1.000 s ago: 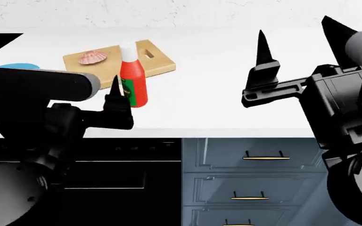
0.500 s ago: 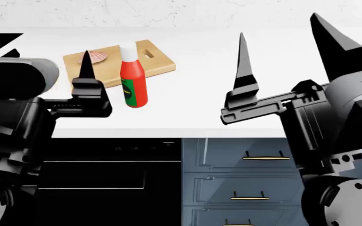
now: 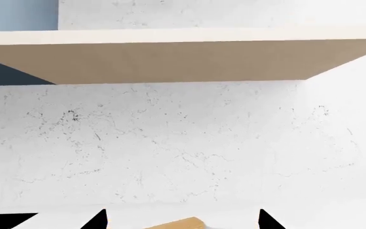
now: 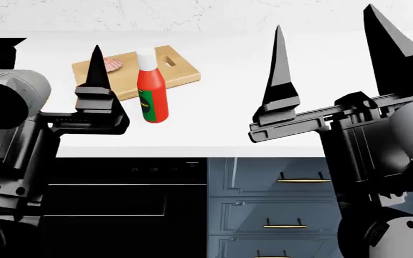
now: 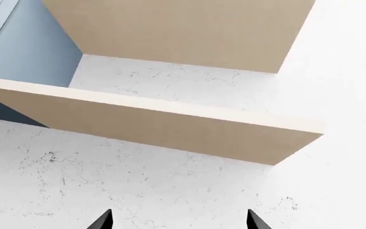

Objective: Pick the scallop from the plate and place it on the cutting board. Then pick the condiment bottle from the cabinet and place it next to the cutting board.

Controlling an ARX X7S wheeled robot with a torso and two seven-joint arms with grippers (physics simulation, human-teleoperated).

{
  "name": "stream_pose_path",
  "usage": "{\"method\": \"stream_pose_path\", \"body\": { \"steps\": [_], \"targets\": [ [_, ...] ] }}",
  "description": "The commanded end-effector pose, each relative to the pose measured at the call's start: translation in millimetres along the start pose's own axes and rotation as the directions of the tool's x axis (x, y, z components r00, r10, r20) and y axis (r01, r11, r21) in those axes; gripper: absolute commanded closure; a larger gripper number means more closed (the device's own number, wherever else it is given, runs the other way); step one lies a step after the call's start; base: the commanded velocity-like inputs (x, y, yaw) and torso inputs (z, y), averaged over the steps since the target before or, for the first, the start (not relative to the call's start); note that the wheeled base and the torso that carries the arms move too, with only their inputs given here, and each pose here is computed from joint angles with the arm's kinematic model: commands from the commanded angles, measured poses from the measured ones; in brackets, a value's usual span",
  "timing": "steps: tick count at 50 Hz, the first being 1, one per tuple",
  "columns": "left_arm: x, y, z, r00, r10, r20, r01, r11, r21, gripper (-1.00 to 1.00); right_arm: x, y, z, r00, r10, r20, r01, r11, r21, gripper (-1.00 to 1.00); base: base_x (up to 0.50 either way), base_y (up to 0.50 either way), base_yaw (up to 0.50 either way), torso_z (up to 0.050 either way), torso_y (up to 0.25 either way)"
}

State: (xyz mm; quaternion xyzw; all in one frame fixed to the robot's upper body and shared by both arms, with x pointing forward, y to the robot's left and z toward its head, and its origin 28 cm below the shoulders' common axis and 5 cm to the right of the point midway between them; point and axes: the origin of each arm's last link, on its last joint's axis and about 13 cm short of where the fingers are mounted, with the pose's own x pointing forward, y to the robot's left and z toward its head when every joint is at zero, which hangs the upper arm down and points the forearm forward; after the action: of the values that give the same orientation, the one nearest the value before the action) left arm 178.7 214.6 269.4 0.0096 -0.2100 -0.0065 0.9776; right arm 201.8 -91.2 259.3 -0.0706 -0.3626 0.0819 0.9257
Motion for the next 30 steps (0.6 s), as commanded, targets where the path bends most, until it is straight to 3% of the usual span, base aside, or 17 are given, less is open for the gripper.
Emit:
{"method": "stream_pose_path", "body": {
  "steps": [1, 7, 21, 30],
  "targets": [
    [-2, -1.8, 8, 0.997, -0.018, 0.074, 0.020, 1.000, -0.024, -1.00, 0, 1.7, 5, 0.997, -0.002, 0.076, 0.001, 1.000, 0.019, -1.00, 0.00, 0.00, 0.00, 0.000, 0.000],
    [-3, -4.0, 17, 0.993, -0.033, 0.113, 0.038, 0.999, -0.036, -1.00, 1, 2.0, 11, 0.993, 0.005, 0.117, -0.008, 1.000, 0.026, -1.00, 0.00, 0.00, 0.00, 0.000, 0.000],
    [-3, -4.8, 12, 0.994, -0.042, 0.101, 0.046, 0.998, -0.037, -1.00, 1, 3.1, 8, 0.994, 0.004, 0.109, -0.009, 0.999, 0.045, -1.00, 0.00, 0.00, 0.00, 0.000, 0.000],
    [-14, -11.4, -36, 0.998, -0.037, 0.060, 0.040, 0.998, -0.057, -1.00, -26, 11.6, -36, 0.997, -0.071, 0.016, 0.070, 0.995, 0.076, -1.00, 0.00, 0.00, 0.00, 0.000, 0.000]
  ]
}}
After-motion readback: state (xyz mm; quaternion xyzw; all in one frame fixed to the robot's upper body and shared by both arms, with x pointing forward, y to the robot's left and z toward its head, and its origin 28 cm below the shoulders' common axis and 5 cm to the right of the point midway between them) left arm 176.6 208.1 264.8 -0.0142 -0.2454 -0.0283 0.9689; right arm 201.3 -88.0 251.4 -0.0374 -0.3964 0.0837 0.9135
